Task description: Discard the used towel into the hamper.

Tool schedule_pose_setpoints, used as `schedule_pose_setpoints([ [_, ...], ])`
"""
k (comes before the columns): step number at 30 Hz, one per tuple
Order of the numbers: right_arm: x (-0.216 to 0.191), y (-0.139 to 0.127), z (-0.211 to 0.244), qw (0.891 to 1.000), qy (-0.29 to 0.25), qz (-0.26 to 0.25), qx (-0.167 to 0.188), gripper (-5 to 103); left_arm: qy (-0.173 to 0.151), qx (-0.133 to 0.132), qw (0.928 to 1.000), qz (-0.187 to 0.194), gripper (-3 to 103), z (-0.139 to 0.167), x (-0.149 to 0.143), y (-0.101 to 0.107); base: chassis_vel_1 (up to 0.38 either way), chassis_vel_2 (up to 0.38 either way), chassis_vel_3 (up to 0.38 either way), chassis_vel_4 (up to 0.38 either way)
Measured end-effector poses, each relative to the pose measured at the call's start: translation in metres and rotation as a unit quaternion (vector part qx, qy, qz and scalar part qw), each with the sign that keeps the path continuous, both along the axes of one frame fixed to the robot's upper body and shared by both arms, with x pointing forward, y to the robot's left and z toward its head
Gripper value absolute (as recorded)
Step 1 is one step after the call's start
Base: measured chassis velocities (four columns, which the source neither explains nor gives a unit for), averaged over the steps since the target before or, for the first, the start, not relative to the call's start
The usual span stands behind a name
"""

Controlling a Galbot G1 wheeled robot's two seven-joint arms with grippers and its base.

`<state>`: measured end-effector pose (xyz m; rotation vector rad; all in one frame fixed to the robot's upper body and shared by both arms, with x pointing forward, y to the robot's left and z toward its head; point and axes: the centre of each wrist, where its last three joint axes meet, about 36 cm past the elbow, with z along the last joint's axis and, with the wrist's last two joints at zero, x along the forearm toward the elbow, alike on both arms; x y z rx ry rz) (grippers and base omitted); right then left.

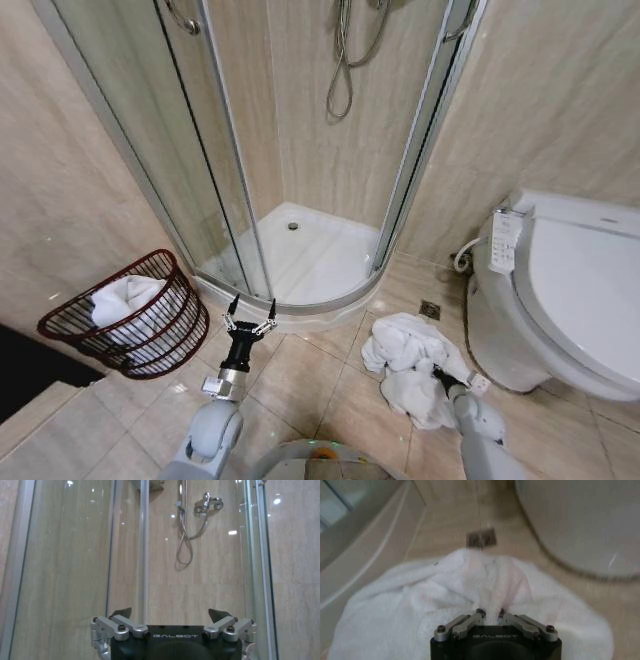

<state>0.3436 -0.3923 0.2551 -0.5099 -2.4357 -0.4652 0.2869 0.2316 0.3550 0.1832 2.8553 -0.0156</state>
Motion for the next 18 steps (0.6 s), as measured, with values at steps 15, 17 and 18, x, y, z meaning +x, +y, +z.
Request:
schedule_pose_setpoints([
  [15, -0.027, 0.048, 0.073, 0.948, -0.190, 0.058, -0.247, 5, -0.003, -0.010, 0.9999, -0.003, 100, -0.001, -0.001, -0.005, 0.000, 0.000, 0.000, 0.000],
  [17, -0.033, 0.056, 0.104, 0.940, -0.217, 0.069, -0.254, 5, -0.005, -0.013, 0.9999, -0.003, 100, 0.000, -0.001, -0.006, 0.000, 0.000, 0.000, 0.000],
  [18, -0.036, 0.059, 0.119, 0.937, -0.228, 0.075, -0.256, 5, -0.006, -0.014, 0.9999, -0.002, 100, 0.001, -0.002, -0.006, 0.000, 0.000, 0.000, 0.000],
])
